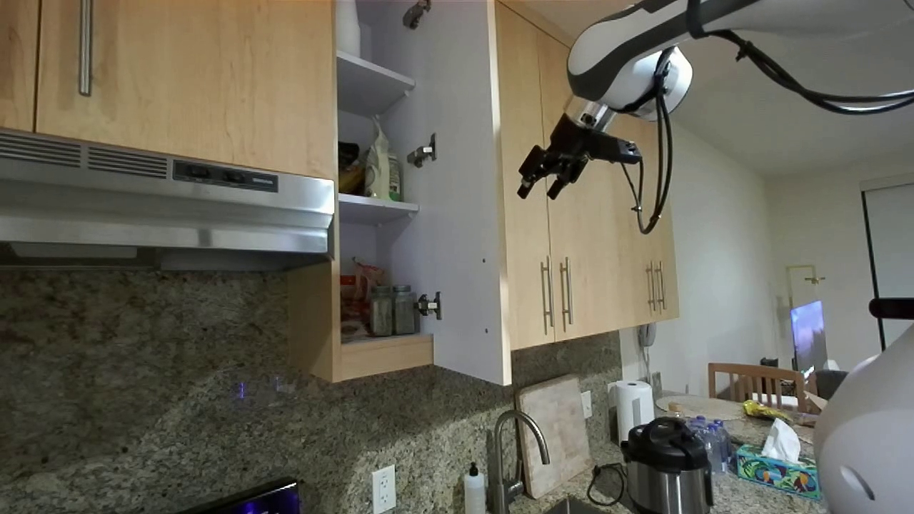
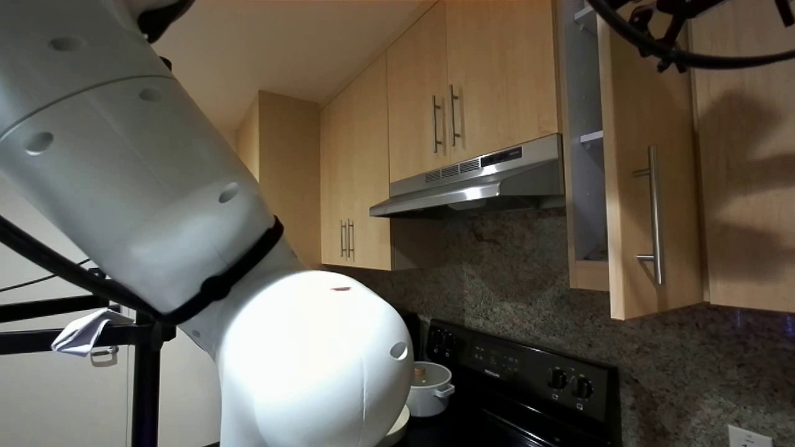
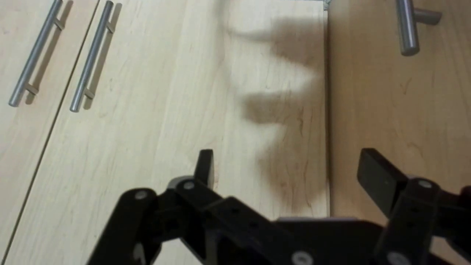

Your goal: Close the open cabinet door

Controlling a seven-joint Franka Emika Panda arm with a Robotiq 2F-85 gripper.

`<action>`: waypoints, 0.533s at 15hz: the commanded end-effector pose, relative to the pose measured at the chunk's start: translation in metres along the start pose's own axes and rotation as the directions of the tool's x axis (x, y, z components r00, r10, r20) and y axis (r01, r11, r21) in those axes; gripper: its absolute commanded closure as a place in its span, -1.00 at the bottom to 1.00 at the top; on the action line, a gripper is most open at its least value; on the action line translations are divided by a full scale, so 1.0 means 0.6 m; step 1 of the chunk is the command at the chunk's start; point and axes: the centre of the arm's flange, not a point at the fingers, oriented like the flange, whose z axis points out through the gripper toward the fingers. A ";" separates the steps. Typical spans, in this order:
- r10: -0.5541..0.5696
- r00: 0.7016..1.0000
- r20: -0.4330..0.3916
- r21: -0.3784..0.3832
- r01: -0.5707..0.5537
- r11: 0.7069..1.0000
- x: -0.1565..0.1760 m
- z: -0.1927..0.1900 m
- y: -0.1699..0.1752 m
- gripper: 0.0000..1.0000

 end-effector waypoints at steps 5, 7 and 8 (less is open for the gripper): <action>0.006 0.998 -0.057 0.015 -0.005 1.000 0.043 0.022 -0.060 -1.00; 0.004 0.998 -0.063 0.014 -0.003 1.000 0.047 0.025 -0.071 -1.00; 0.001 0.998 -0.065 0.015 0.000 1.000 0.048 0.026 -0.076 -1.00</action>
